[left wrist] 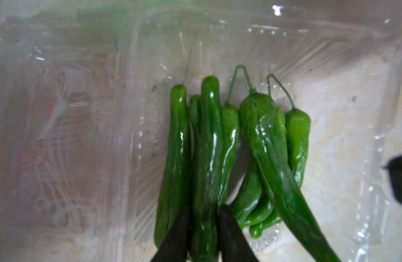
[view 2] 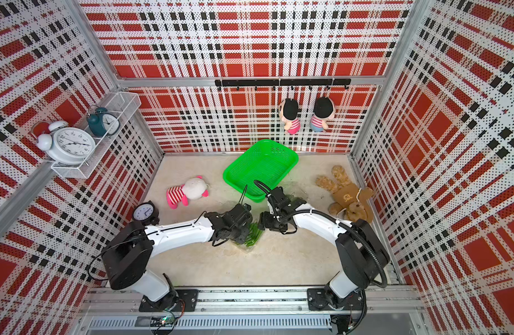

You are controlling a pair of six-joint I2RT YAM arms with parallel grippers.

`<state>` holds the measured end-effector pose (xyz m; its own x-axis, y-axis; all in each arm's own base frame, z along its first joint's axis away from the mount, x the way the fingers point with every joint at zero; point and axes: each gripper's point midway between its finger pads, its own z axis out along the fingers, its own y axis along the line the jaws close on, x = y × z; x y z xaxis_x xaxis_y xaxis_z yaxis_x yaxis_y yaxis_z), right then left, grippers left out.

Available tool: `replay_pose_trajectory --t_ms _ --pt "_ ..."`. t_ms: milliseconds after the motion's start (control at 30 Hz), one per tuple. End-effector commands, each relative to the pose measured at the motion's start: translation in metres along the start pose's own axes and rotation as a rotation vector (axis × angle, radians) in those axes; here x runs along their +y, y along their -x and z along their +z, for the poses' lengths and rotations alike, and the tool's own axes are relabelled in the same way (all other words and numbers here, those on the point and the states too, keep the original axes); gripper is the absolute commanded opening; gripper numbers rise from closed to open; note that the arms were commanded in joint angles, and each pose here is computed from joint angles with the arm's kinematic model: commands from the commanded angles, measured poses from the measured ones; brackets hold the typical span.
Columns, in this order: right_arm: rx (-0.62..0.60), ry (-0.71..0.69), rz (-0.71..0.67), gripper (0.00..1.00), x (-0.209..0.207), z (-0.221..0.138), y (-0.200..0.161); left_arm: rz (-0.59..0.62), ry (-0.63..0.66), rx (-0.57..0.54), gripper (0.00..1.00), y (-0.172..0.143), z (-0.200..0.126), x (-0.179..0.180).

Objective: Take small green peppers out of containers
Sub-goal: Pick up the green pepper from the packing box.

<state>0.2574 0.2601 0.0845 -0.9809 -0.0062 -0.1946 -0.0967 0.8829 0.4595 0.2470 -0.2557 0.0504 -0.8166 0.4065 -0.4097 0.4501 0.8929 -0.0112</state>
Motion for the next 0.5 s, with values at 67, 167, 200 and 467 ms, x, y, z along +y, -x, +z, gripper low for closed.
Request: replay_pose_trajectory --t_ms 67,167,200,467 --pt "-0.046 0.028 0.016 0.68 0.005 -0.007 0.002 0.021 -0.015 -0.046 0.12 0.021 -0.019 -0.008" --pt "-0.052 0.038 0.025 0.68 0.005 -0.007 0.002 0.013 -0.033 -0.072 0.05 0.031 -0.033 -0.010" --pt "-0.054 0.040 0.029 0.68 0.005 -0.007 0.002 0.011 -0.038 -0.080 0.03 0.034 -0.038 -0.010" --pt "-0.078 0.067 0.032 0.68 0.011 -0.010 0.005 -0.037 -0.085 -0.163 0.04 0.065 -0.081 -0.004"
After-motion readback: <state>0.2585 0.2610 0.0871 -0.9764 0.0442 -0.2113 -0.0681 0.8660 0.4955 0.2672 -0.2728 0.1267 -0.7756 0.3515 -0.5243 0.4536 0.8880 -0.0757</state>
